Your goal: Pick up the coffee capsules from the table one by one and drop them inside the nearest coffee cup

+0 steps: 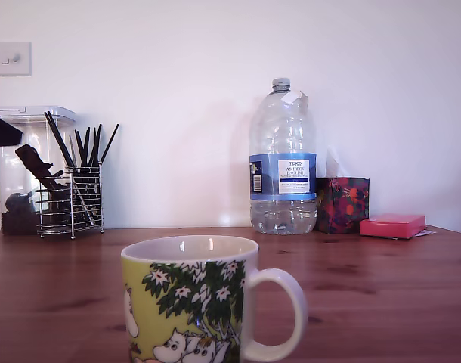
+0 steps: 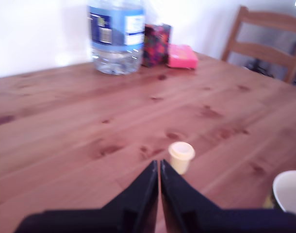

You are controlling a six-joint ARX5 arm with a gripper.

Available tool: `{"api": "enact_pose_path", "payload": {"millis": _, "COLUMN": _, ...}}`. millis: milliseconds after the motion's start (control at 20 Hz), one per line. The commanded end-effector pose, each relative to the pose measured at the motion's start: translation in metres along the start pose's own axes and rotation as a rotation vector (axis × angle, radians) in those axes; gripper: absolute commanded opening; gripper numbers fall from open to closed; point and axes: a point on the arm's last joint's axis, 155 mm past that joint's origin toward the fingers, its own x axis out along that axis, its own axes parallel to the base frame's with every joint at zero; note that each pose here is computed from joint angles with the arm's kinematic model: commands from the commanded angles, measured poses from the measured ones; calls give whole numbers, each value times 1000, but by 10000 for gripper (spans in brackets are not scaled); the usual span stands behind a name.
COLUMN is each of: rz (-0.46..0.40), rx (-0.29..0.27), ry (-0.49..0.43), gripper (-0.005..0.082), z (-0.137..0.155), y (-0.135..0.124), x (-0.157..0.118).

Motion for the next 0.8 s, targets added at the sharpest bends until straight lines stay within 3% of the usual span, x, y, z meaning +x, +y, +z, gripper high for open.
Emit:
{"api": "enact_pose_path", "payload": {"millis": 0, "rz": -43, "rx": 18, "ry": 17, "gripper": -21, "z": -10, "y": -6, "x": 7}}
{"api": "enact_pose_path", "payload": {"millis": 450, "rz": -191, "rx": 69, "ry": 68, "gripper": -21, "z": -34, "y": -34, "x": 46}}
{"api": "enact_pose_path", "payload": {"millis": 600, "rz": -204, "rx": 51, "ry": 111, "gripper": -1, "z": -41, "y": -33, "x": 57}}
{"api": "enact_pose_path", "payload": {"millis": 650, "rz": -204, "rx": 47, "ry": 119, "gripper": 39, "z": -42, "y": -32, "x": 61}}
{"api": "enact_pose_path", "payload": {"millis": 750, "rz": -210, "rx": 44, "ry": 130, "gripper": 275, "z": -41, "y": -31, "x": 68}}
